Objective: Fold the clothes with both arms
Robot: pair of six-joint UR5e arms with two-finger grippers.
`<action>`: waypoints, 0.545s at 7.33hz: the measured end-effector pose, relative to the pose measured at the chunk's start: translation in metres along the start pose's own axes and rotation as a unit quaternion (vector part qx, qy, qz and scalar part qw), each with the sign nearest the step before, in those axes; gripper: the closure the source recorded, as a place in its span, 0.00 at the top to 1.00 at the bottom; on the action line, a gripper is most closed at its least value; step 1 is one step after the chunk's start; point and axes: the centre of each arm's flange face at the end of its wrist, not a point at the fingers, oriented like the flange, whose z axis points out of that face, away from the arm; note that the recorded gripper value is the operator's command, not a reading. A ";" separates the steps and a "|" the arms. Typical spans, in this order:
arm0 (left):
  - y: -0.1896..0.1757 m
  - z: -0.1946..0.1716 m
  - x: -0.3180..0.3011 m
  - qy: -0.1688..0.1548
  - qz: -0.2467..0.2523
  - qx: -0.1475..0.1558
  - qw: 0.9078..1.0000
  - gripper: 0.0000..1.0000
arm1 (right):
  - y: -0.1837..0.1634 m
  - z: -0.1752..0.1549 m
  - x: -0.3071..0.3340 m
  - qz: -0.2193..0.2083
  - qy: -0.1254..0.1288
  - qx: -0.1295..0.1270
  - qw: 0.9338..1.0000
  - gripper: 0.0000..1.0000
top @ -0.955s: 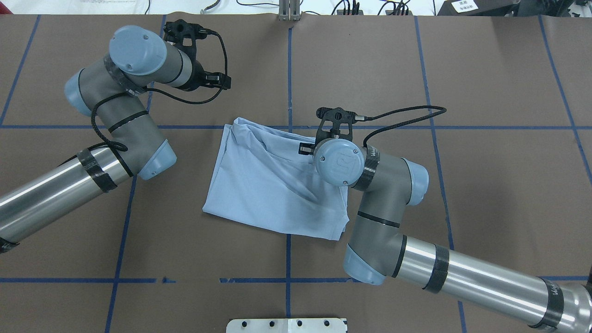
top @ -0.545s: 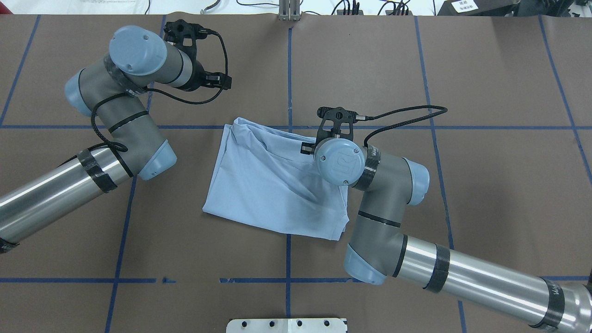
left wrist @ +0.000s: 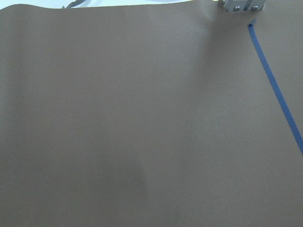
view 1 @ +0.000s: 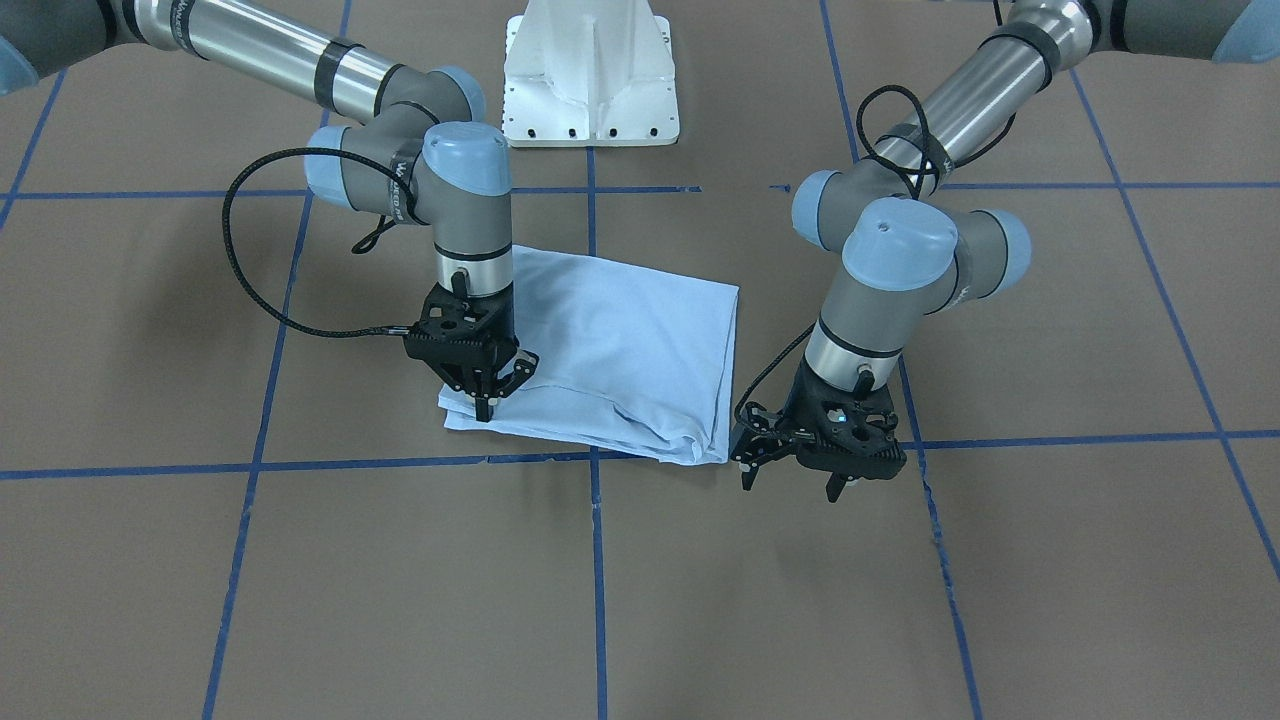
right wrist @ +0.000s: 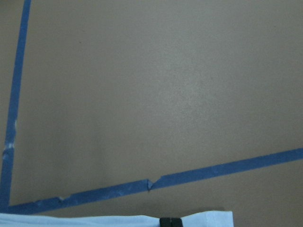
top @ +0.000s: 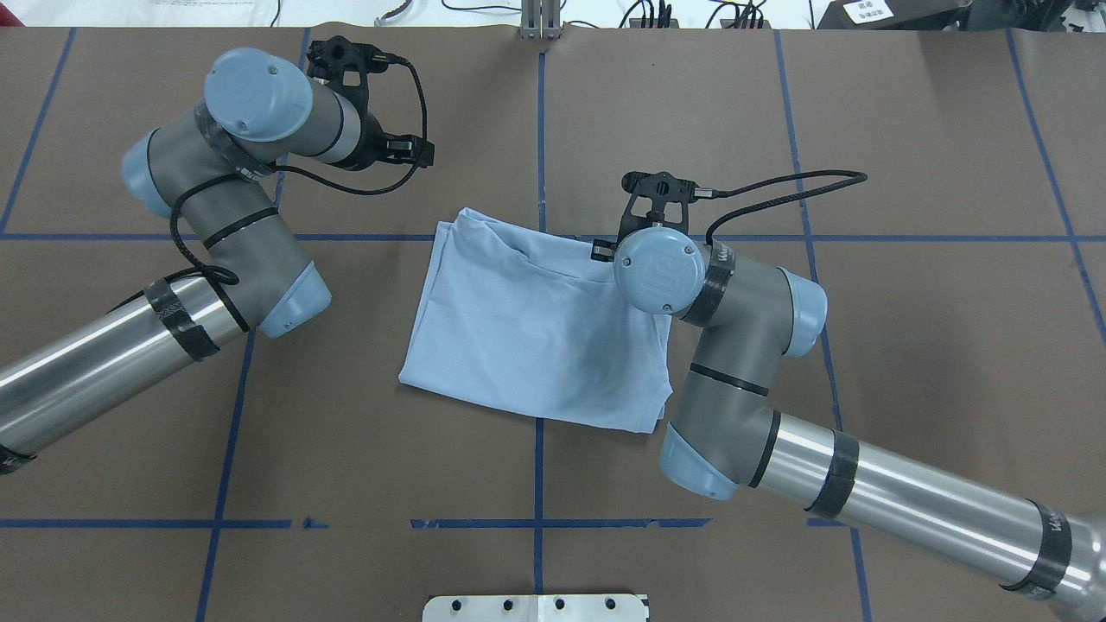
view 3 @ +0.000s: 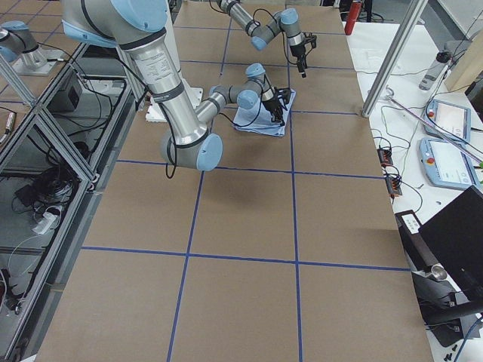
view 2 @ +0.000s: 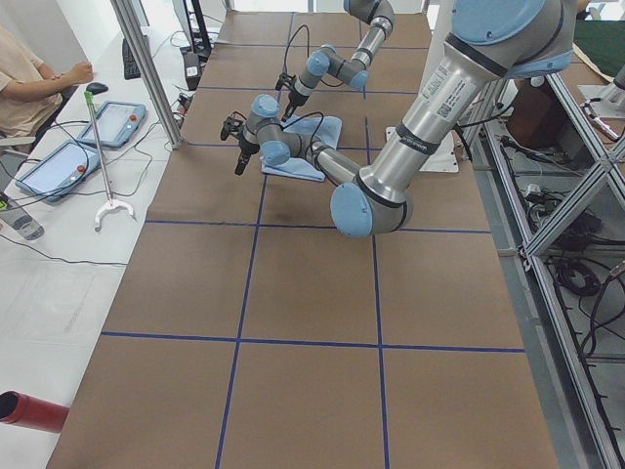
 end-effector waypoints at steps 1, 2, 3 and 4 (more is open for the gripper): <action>0.001 0.000 0.000 0.000 0.000 0.000 1.000 1.00 | -0.007 0.002 0.003 -0.001 0.006 0.005 1.000 0.00; 0.002 0.001 0.000 0.000 0.000 -0.001 1.000 1.00 | -0.015 0.005 0.008 -0.007 0.011 0.010 1.000 0.00; 0.002 0.001 0.000 0.000 0.000 -0.001 1.000 1.00 | -0.023 0.006 0.012 -0.017 0.014 0.014 1.000 0.60; 0.002 0.000 0.000 0.001 0.001 -0.001 1.000 1.00 | -0.029 0.007 0.015 -0.025 0.017 0.017 0.999 1.00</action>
